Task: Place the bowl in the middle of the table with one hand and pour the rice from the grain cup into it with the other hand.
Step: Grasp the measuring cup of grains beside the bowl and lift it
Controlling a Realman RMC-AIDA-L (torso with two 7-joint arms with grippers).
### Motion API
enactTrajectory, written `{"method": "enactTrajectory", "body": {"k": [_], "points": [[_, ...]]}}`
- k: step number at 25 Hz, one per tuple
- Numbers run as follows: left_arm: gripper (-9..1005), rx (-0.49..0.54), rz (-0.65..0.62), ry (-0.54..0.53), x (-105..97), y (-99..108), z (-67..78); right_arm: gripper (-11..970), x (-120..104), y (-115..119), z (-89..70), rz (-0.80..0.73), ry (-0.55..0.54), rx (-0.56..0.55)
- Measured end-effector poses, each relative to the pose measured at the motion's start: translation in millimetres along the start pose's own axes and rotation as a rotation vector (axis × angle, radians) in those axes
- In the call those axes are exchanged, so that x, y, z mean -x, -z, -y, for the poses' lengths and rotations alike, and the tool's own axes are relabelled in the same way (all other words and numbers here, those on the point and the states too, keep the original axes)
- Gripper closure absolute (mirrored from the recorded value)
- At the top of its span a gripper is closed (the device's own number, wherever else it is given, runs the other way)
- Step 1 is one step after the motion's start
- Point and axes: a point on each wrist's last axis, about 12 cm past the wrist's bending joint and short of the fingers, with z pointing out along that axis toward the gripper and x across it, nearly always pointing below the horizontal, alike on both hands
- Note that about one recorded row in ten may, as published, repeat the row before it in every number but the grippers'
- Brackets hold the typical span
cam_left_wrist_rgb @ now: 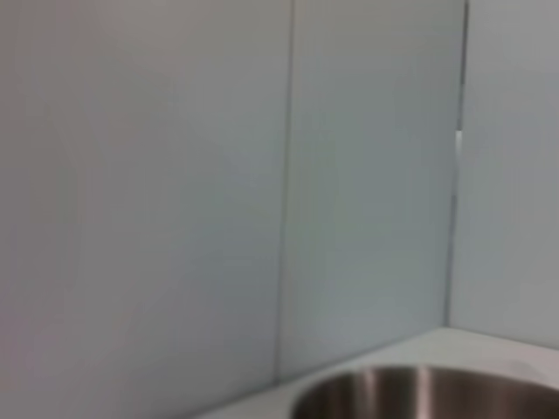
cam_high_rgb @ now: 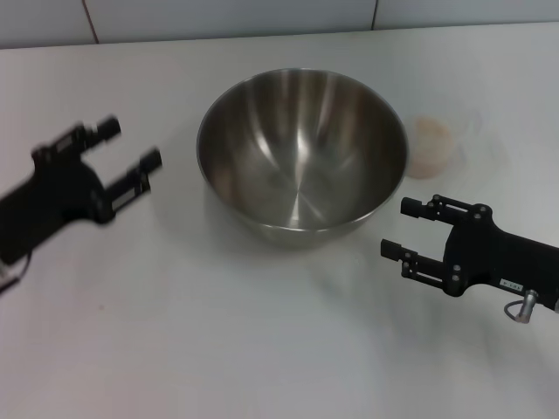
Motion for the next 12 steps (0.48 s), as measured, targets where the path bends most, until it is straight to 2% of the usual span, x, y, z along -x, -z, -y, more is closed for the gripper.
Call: {"method": "enactTrajectory", "body": {"k": [2,3,4,5,6,8,12], "points": [[291,0.0,0.0,0.0,0.0,0.0,0.0,308,-0.2,0.6,0.2,0.002,-0.002,-0.005],[291,-0.021,-0.001,0.019,-13.6,10.1,9.3,308,-0.3,1.0,0.1,0.002,-0.003,-0.008],[291,-0.021,-0.001,0.019,-13.6,10.1,9.3,307,-0.5,1.3,0.0,0.002,-0.003,-0.009],[290,-0.034,0.004,0.029,-21.7,17.5,15.6,307,-0.5,1.3,0.0,0.002,-0.003,-0.009],[290,-0.034,0.004,0.029,-21.7,17.5,15.6,307,-0.6,1.4,0.0,0.002,-0.004,-0.009],[289,-0.059,0.032,0.028,-31.7,30.7,28.4,307,-0.7,1.5,-0.1,0.002,-0.004,-0.009],[287,-0.076,0.033,0.006,-37.5,38.7,36.9,308,-1.0,1.9,-0.4,0.001,-0.005,-0.01]]}}
